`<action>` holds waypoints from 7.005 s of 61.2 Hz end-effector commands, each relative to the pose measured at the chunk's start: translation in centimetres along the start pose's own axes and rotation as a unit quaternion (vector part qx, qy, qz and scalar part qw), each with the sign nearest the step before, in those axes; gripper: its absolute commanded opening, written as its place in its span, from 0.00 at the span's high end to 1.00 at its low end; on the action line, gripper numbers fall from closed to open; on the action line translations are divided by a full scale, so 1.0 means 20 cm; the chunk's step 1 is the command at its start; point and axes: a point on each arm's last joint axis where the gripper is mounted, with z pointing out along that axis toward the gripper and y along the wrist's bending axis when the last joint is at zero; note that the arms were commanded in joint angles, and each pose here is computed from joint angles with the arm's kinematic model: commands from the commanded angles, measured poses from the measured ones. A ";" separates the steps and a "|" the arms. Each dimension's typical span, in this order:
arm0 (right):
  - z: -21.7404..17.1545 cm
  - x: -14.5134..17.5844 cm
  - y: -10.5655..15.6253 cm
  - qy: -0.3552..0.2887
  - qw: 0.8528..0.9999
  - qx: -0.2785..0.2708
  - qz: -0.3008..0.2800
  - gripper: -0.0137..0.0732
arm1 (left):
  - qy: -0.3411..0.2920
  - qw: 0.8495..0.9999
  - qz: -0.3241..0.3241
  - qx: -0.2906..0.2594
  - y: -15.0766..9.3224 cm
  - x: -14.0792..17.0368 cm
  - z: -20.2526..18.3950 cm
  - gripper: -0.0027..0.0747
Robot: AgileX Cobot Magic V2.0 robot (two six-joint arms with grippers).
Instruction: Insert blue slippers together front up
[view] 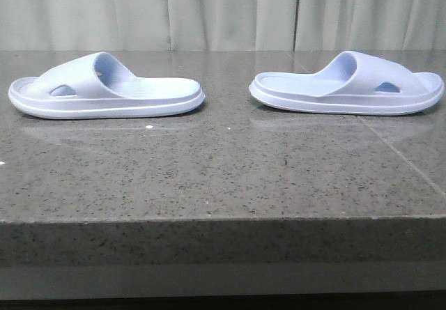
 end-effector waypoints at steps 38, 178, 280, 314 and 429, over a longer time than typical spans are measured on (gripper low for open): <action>-0.01 -0.04 0.00 -0.047 0.999 0.004 -0.005 0.91 | -0.057 0.998 -0.007 -0.002 0.00 -0.02 0.00 0.99; 0.10 -0.74 0.04 0.026 0.999 -0.002 -0.036 0.10 | 0.167 0.981 -0.096 -0.034 0.11 -0.86 0.89 0.51; 0.10 -0.74 0.04 0.029 0.999 -0.002 -0.036 0.10 | 0.478 0.788 -0.238 0.307 0.19 -0.50 1.63 0.62; 0.10 -0.74 0.04 0.029 0.999 -0.002 -0.036 0.10 | 0.504 0.750 -0.291 0.313 0.16 -0.32 1.65 0.62; 0.10 -0.74 0.04 0.029 0.999 -0.002 -0.036 0.10 | 0.342 0.785 -0.356 0.375 0.01 -0.96 1.37 0.99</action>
